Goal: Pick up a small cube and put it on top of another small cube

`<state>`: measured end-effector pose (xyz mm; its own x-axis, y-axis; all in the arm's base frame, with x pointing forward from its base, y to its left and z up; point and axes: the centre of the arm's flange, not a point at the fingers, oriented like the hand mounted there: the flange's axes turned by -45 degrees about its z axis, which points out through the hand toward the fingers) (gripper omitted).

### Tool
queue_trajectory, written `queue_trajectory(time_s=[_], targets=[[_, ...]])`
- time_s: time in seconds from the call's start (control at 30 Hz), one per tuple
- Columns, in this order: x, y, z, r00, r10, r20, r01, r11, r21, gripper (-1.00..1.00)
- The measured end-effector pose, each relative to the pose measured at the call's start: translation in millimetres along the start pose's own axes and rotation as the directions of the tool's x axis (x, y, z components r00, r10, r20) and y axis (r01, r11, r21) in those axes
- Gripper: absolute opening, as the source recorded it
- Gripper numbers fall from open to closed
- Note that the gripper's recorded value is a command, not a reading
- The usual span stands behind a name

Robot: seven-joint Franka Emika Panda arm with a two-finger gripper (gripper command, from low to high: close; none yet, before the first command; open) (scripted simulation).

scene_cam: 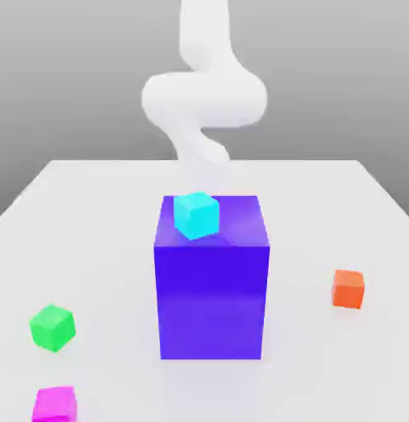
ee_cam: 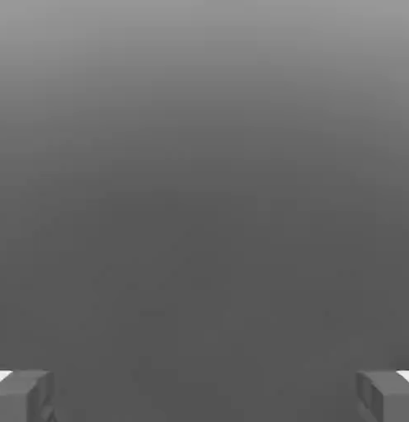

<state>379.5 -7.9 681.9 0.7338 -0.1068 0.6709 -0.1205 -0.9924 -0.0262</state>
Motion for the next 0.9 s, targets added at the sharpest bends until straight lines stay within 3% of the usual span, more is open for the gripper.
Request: queue_trajectory(time_s=[0.2,0.43,0.9], targets=[[-1,27,110,0.965,0.232,0.121,-0.212,0.964,-0.160,0.00],[-31,77,230,0.846,0.496,0.196,-0.418,0.845,-0.334,0.00],[-173,177,417,0.379,0.907,0.184,-0.685,0.408,-0.603,0.00]])
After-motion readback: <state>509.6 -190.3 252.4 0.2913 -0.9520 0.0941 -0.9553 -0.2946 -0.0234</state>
